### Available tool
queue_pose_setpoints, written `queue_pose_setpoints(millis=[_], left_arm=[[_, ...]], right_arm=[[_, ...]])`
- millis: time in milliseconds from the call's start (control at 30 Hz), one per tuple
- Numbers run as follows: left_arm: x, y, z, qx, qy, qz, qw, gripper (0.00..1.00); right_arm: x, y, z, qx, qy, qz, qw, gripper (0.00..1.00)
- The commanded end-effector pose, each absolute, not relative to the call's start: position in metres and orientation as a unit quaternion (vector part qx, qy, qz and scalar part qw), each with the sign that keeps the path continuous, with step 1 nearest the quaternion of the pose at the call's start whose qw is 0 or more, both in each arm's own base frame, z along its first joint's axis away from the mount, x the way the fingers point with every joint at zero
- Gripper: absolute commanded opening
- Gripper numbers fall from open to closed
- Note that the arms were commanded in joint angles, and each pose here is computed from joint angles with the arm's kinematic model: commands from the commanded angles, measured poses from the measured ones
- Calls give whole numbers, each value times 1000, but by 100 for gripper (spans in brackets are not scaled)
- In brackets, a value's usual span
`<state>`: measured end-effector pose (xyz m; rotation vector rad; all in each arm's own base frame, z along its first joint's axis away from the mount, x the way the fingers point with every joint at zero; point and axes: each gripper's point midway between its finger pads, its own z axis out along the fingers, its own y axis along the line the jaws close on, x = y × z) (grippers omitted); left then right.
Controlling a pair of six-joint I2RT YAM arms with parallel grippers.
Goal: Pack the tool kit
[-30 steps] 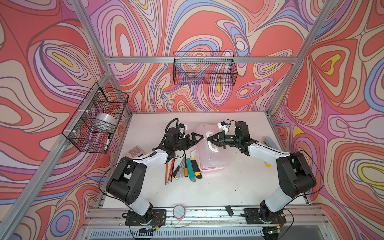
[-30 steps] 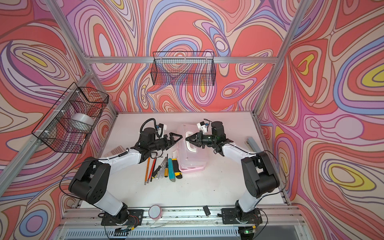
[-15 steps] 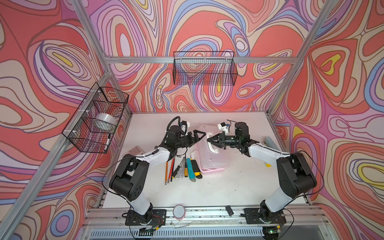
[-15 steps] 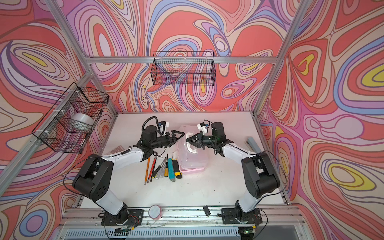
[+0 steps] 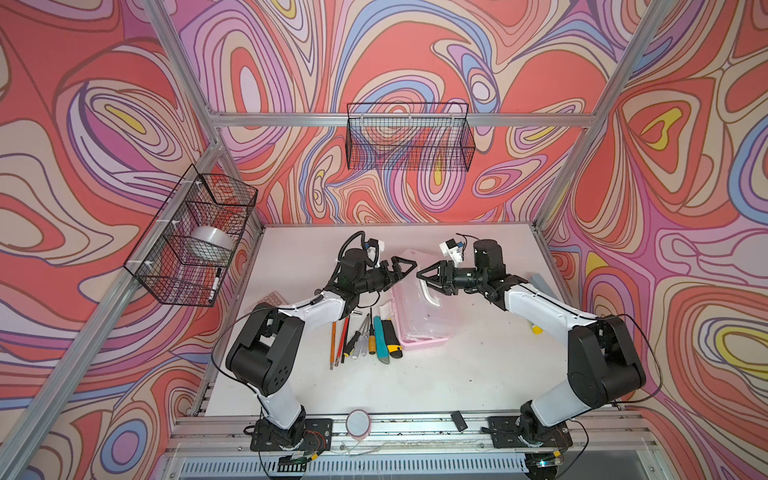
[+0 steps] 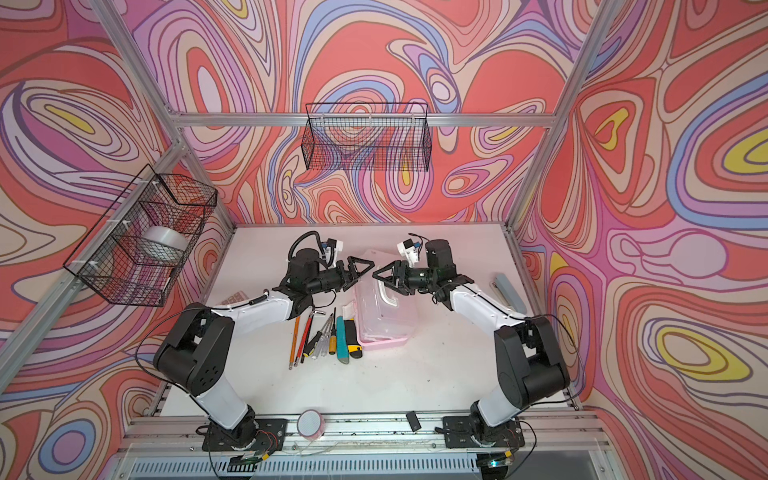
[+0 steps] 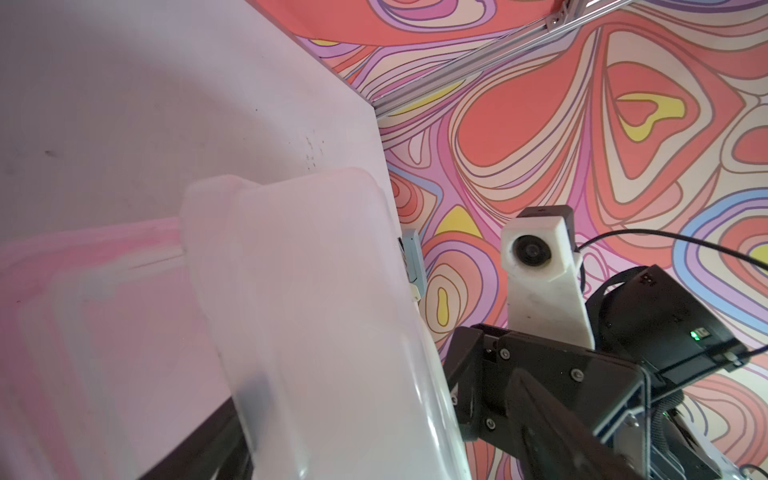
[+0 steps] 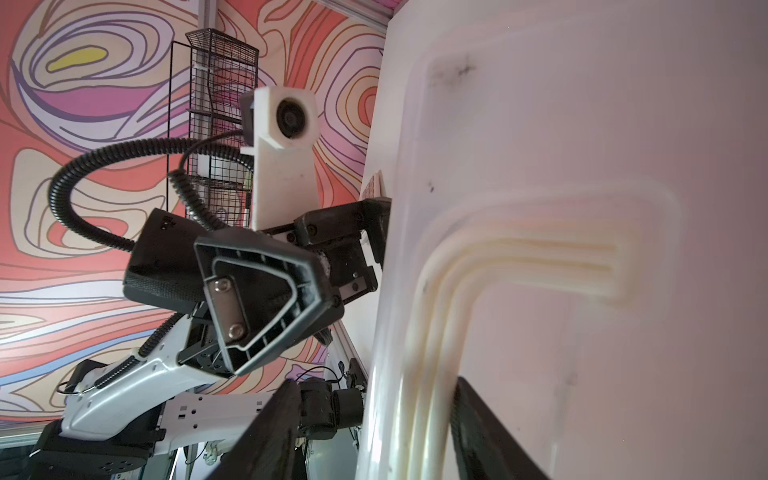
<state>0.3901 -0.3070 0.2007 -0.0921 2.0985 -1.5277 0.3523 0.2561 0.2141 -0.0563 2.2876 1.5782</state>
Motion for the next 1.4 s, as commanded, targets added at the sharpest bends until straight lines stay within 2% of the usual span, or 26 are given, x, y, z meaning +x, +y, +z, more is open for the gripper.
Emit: queue_pose_setpoints(millis=[0, 333, 900, 1133, 1367], left_arm=[[390, -316, 230, -8, 758, -585, 288, 89], [386, -356, 245, 27, 762, -585, 277, 89], [384, -468, 241, 82, 777, -581, 227, 89], [385, -467, 242, 80, 781, -573, 236, 91], [383, -464, 253, 92, 780, -568, 247, 93]], right_arm=[[354, 241, 216, -18, 839, 499, 215, 60], [358, 166, 234, 49, 896, 301, 322, 64], [312, 98, 261, 52, 913, 148, 377, 68], [296, 104, 266, 0, 919, 151, 365, 88], [283, 131, 256, -55, 928, 138, 342, 96]])
